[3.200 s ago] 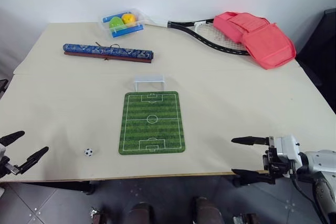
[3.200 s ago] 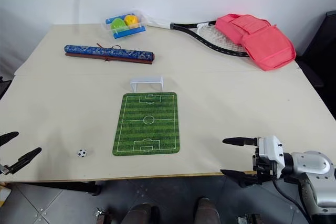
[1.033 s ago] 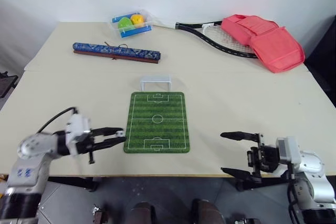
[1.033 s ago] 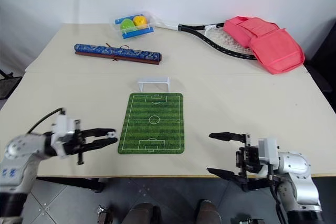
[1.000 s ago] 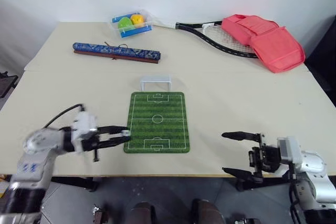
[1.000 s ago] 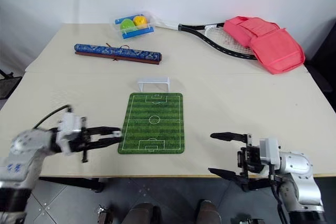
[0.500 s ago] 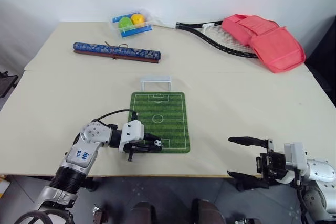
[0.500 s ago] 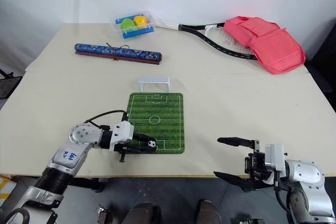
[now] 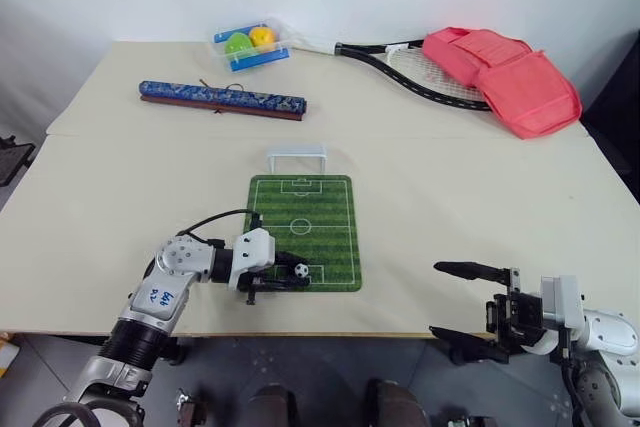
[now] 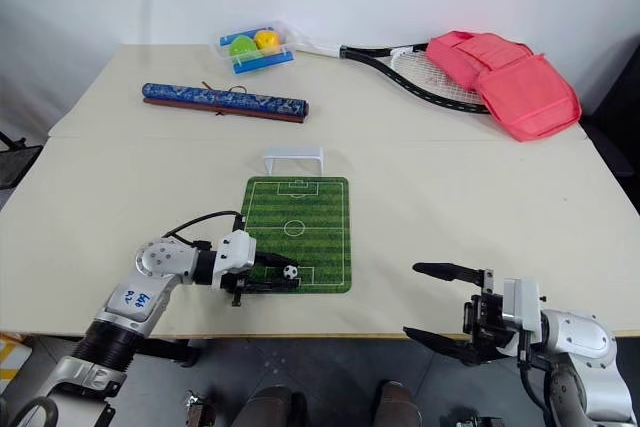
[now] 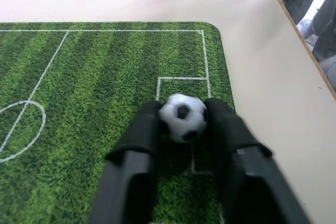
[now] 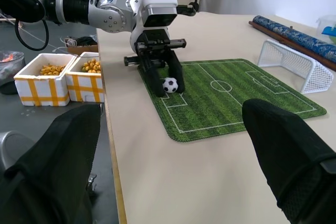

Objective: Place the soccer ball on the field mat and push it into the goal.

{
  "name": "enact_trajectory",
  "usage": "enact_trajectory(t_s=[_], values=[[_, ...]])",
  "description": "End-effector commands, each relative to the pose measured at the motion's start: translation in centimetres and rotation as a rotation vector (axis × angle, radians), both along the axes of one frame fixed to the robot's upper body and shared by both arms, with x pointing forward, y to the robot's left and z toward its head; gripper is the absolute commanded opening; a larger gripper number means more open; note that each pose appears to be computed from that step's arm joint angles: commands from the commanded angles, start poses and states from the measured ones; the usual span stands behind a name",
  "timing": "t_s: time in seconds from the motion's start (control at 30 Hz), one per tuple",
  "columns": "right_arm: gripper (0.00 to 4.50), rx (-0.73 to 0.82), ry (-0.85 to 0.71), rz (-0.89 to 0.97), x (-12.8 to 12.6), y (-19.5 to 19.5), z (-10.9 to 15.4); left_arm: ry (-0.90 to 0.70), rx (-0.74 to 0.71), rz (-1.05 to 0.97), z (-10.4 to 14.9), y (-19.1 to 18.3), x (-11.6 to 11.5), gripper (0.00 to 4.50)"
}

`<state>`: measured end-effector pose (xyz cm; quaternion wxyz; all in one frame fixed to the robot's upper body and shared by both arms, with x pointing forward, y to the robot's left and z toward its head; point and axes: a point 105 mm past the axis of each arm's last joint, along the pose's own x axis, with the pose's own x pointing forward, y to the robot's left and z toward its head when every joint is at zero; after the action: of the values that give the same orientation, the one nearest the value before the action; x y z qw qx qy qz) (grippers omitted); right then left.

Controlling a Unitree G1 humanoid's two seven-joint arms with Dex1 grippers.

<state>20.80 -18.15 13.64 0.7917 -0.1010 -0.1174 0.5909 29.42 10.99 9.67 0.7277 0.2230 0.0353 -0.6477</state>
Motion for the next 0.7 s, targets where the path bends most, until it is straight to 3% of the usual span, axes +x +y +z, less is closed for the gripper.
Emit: enact_trajectory(t_s=[0.03, 0.13, 0.47, 0.7], values=[[4.50, 0.016, -0.027, 0.015, -0.4, 0.6, 0.9, -0.047, -0.042, -0.021, 1.5, -0.2, -0.2, 2.92], [4.50, 0.023, -0.022, 0.015, -0.4, 0.8, 1.0, -0.061, -0.044, -0.025, 1.7, 0.0, -0.2, 3.79], [4.50, 0.043, 0.005, 0.025, -0.6, 0.9, 0.4, -0.079, -0.076, -0.007, 2.2, 0.6, -0.3, 3.79], [4.50, 0.054, -0.012, 0.026, -0.9, 0.8, 0.2, -0.073, -0.180, 0.016, 5.0, 5.2, -3.2, 3.79]])
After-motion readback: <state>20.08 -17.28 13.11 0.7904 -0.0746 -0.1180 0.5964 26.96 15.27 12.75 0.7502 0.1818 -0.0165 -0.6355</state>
